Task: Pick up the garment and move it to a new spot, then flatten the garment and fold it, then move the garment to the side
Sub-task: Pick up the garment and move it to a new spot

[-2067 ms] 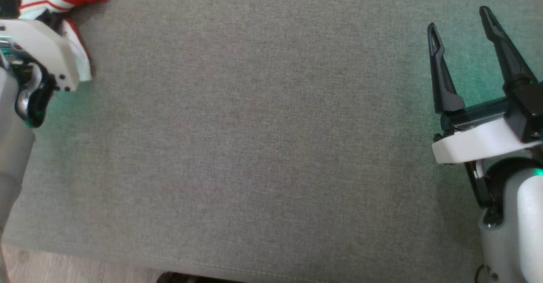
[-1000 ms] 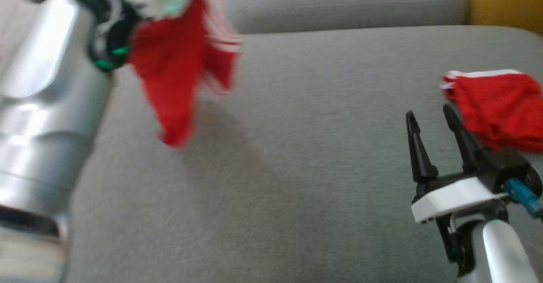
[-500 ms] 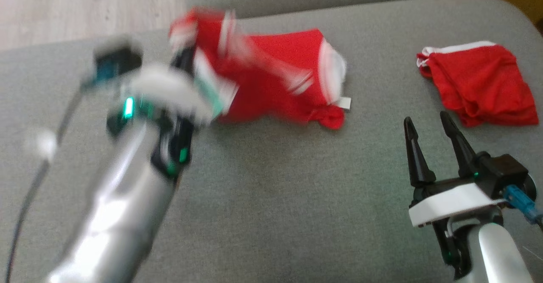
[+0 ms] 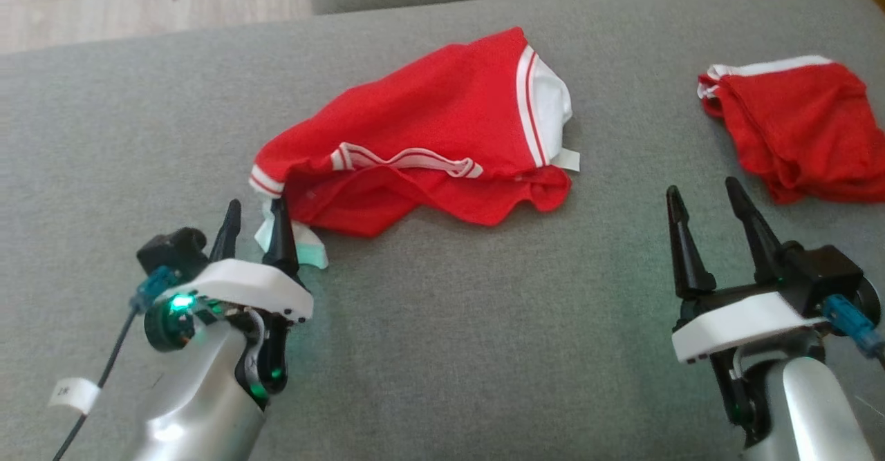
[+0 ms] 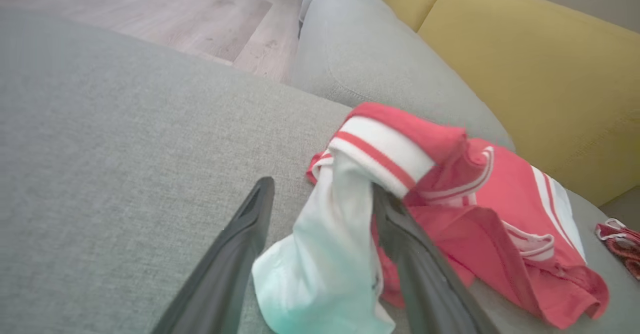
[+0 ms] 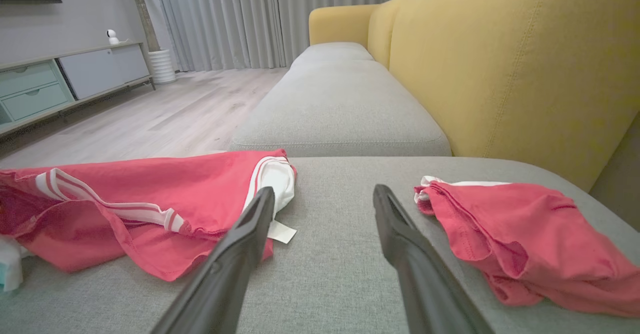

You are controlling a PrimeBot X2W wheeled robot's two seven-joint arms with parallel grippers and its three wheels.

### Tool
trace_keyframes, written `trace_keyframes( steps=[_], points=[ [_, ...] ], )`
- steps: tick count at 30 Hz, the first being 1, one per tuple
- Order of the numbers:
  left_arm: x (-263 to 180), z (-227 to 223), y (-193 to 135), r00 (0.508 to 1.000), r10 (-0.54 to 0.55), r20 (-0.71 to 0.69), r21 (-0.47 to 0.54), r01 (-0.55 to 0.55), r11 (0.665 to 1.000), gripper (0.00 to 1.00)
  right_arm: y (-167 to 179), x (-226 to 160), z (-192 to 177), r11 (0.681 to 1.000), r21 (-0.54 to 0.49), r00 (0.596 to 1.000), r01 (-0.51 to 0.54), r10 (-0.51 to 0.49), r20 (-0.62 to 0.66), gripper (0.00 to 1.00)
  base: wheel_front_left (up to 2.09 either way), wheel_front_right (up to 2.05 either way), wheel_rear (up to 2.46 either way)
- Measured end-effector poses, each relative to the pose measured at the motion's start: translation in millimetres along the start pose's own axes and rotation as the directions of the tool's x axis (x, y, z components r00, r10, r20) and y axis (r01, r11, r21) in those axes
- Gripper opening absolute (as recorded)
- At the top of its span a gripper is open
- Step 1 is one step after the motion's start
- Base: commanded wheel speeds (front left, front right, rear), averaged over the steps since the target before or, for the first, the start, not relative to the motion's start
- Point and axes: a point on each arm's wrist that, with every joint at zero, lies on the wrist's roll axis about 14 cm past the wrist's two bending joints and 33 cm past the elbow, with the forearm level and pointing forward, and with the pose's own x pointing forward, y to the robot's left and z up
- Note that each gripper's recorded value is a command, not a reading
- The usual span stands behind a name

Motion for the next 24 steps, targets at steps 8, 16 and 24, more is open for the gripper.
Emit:
trace_keyframes(
  steps=[8, 16, 24],
  points=[
    [-32.6, 22.4, -1.4, 0.994, -0.037, 0.098, 0.085, 0.029, 0.996, 1.0, 6.4, -5.8, 21.6, 1.0, -0.021, 0.998, -0.016, 0.017, 0.06, 1.0, 0.0, 0.0, 0.0],
    [-88.5, 19.1, 13.3, 0.988, 0.001, 0.155, 0.117, -0.019, 0.993, 1.0, 17.8, -29.4, 16.3, 0.999, -0.022, 0.998, -0.043, 0.044, 0.046, 1.0, 0.0, 0.0, 0.0],
    [-138.1, 8.1, 26.7, 0.973, 0.097, 0.208, 0.076, -0.115, 0.99, 1.0, 29.9, -47.3, 5.0, 0.997, 0.001, 0.997, -0.076, 0.076, 0.02, 1.0, 0.0, 0.0, 0.0]
  ],
)
